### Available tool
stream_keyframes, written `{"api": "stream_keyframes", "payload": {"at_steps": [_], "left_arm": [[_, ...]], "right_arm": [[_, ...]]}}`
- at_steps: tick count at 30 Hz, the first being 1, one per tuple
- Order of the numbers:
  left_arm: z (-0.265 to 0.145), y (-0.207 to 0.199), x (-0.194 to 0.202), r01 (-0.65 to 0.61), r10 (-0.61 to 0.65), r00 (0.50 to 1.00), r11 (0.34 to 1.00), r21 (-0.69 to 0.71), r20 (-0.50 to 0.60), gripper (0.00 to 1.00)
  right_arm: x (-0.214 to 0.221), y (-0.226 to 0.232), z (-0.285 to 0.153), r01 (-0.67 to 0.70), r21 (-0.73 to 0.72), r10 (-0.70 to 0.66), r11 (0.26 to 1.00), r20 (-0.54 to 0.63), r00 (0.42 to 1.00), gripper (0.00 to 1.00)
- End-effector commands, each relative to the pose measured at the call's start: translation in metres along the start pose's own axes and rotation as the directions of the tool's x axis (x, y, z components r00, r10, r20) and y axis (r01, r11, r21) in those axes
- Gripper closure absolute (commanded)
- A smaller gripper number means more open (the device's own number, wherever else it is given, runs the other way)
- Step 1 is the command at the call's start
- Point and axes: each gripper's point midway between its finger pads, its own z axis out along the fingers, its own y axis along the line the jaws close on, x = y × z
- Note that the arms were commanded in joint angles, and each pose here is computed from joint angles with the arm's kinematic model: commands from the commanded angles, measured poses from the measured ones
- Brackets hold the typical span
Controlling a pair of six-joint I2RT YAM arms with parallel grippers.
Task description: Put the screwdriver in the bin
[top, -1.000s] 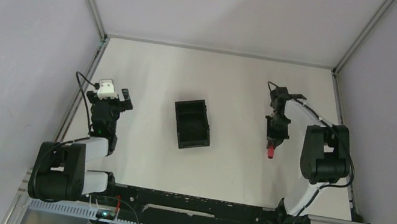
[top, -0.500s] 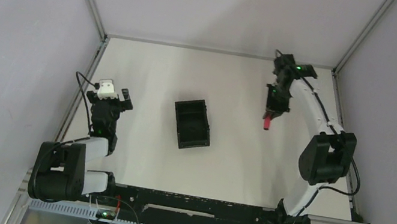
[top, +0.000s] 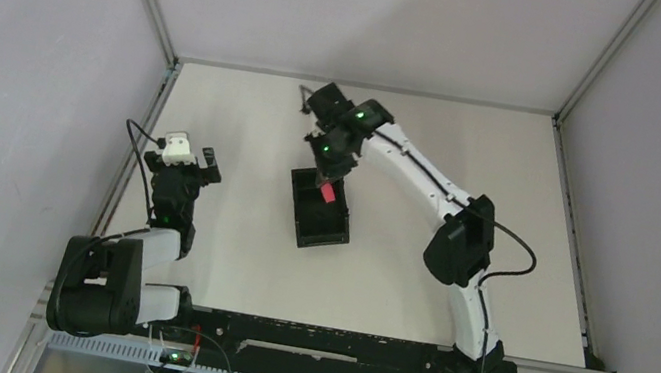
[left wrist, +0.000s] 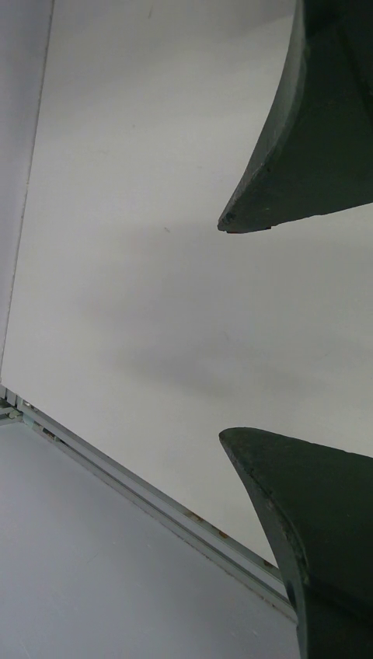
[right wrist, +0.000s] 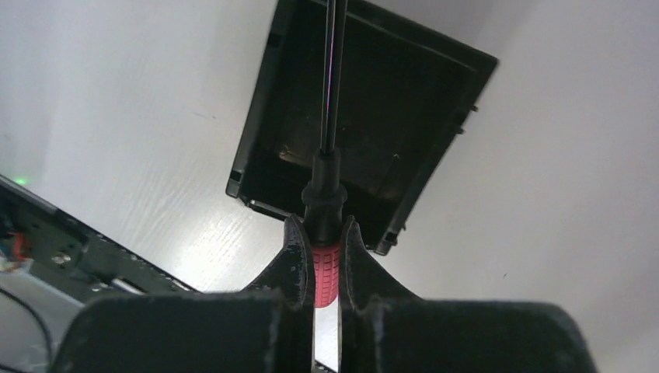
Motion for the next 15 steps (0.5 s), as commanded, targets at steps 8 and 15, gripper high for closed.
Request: {"api": "stream_keyframes", "payload": {"at_steps": [8,15], "left_arm": [[0.002,-0.003,-0.015,0.013,-0.013,0.999,1.0,0.007,0.046,0.0],[0.002,-0.003,-0.014,0.013,-0.013,0.999,1.0,0.007,0.045,0.0]], "right_arm": [[0.021,-0.012,0.063,0.267,0.175,-0.262,0.948,-0.055,0.964,1.0],[0.031,-0.008,0.087,0.275,0.151,-0.269,0.95,-0.061,0.961,0.95]]}}
